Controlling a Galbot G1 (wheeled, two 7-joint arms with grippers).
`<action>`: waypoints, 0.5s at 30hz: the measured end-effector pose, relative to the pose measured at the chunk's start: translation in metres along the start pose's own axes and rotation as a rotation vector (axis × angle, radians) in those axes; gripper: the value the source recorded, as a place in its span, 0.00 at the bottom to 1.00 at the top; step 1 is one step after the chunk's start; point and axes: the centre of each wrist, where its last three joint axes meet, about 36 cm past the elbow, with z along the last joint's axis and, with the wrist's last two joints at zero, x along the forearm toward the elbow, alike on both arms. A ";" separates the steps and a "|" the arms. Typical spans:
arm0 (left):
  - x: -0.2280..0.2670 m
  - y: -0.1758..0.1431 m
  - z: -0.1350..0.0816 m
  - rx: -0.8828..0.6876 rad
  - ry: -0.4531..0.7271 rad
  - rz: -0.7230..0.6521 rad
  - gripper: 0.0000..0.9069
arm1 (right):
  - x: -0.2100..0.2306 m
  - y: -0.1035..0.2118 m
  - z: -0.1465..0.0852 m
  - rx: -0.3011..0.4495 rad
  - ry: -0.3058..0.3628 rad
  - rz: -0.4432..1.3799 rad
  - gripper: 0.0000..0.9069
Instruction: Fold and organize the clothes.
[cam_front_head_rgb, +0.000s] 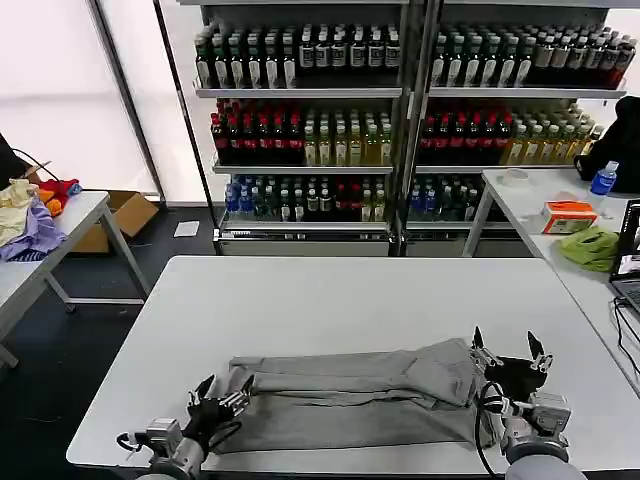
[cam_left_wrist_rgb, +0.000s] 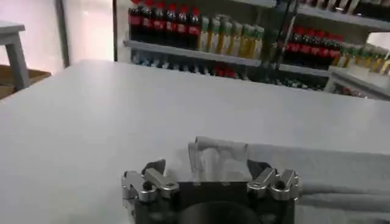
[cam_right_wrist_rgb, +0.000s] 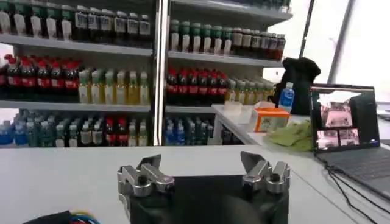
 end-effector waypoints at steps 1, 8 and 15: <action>0.000 0.000 0.001 0.004 0.002 -0.003 1.00 | 0.000 0.001 0.000 -0.001 0.000 -0.002 1.00; 0.000 -0.001 0.007 0.014 0.011 -0.004 0.01 | -0.002 0.003 -0.003 -0.007 -0.010 -0.012 1.00; 0.004 -0.008 0.012 0.017 0.010 0.022 0.01 | -0.003 0.003 -0.005 -0.010 -0.014 -0.014 1.00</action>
